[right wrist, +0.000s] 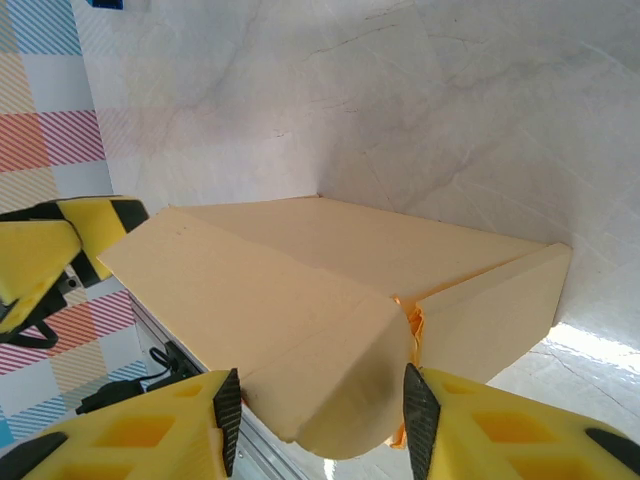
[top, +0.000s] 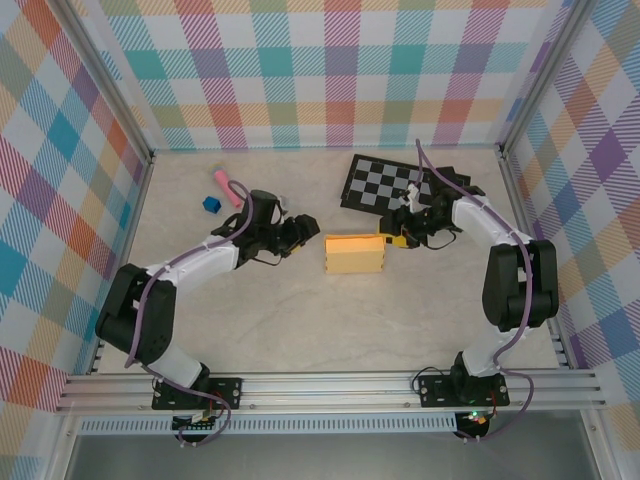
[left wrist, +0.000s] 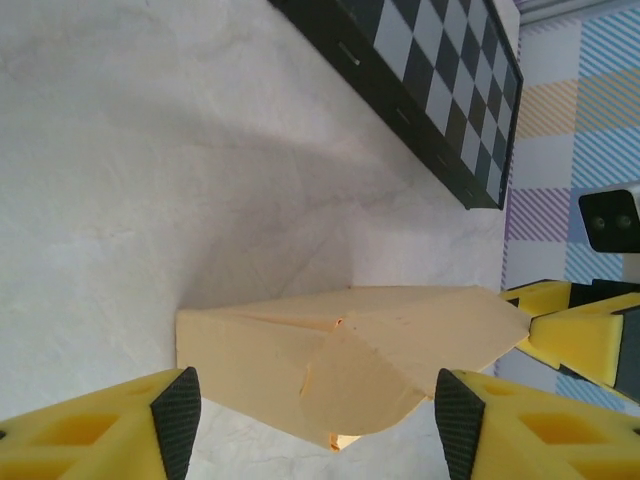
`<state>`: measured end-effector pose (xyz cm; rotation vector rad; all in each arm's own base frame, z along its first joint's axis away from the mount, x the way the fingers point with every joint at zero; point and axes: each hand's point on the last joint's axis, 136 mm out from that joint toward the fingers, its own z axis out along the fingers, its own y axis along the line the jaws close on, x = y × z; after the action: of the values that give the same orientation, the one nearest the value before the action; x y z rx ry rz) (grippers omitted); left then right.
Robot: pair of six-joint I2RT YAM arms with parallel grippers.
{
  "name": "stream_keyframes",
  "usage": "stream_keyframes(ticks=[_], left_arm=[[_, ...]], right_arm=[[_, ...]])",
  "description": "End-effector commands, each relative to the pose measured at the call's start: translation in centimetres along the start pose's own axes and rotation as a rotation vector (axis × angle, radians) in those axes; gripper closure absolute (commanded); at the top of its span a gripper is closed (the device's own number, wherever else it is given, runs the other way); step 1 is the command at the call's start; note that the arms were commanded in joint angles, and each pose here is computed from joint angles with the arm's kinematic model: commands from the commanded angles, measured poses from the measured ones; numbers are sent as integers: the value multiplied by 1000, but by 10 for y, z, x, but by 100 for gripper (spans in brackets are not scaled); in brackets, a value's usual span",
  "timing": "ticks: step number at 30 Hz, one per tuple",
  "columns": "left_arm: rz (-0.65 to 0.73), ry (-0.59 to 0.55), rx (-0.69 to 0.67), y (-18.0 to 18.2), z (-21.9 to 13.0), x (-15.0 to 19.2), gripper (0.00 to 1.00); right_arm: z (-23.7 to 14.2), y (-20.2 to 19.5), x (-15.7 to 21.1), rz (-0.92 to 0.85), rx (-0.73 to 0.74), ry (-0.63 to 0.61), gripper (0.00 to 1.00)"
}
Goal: Fold the paper box
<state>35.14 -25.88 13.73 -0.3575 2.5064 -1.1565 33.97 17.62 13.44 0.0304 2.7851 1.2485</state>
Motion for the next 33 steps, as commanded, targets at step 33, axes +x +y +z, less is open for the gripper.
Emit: stream_keyframes(ticks=[33], left_arm=[[-192, 194, 48, -45, 23, 12, 28]], right_arm=[[-22, 30, -3, -58, -34, -75, 44]])
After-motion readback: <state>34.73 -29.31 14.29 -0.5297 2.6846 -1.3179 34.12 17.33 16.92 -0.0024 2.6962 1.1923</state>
